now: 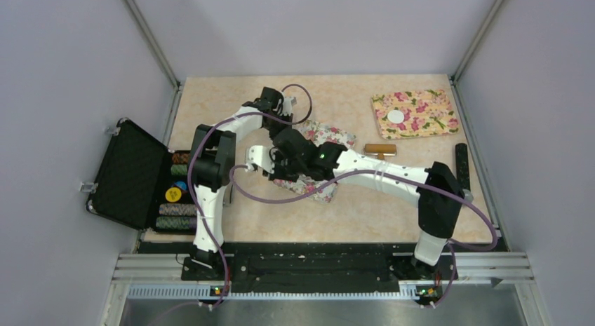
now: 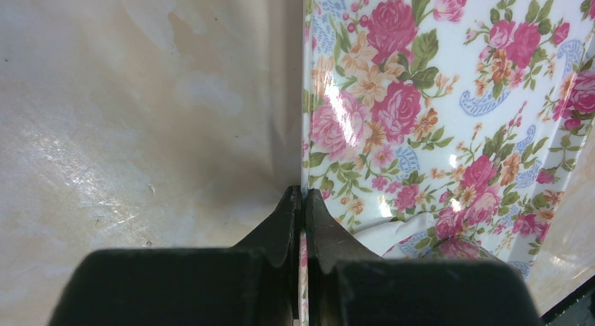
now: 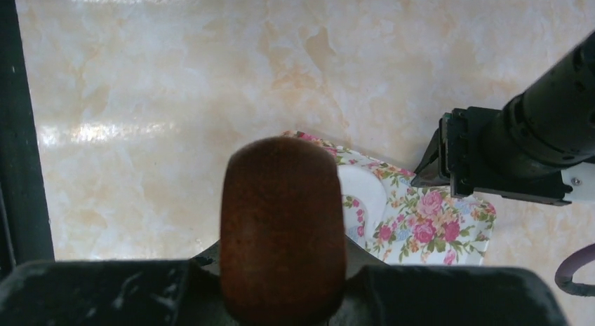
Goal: Roll out the dumpling wrappers from the dough
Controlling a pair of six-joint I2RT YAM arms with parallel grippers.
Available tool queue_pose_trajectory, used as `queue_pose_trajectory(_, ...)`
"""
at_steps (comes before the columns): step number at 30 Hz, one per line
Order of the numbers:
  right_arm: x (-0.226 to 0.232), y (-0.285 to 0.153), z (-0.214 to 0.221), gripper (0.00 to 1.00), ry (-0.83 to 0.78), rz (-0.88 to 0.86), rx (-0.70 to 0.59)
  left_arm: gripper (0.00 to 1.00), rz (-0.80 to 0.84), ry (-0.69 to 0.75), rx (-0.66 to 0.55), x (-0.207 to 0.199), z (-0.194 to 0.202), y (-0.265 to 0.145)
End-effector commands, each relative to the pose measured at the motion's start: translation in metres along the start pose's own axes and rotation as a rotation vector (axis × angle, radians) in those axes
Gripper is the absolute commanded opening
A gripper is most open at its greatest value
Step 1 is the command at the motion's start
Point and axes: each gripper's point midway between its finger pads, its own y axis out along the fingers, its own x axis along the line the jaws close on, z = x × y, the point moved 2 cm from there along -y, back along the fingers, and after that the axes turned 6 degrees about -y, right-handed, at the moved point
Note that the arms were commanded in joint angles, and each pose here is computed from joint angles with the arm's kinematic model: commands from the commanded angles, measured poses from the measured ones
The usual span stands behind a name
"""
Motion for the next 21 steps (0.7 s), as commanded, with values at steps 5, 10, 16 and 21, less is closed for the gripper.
queue_pose_trajectory(5,0.028,-0.007,-0.011,0.0,-0.274,0.031,0.084,0.0,-0.045,0.006,0.007,0.01,0.005,-0.006)
queue_pose_trajectory(10,0.031,0.01,-0.015,0.0,-0.269,0.115,0.121,0.0,-0.045,0.0,0.012,0.011,0.007,-0.005)
queue_pose_trajectory(16,0.029,0.021,-0.016,0.0,-0.124,0.224,0.143,0.0,-0.04,-0.003,0.011,0.01,0.007,-0.005)
queue_pose_trajectory(21,0.023,0.019,-0.022,0.0,0.013,0.297,0.12,0.0,-0.04,-0.002,0.006,0.009,0.006,-0.007)
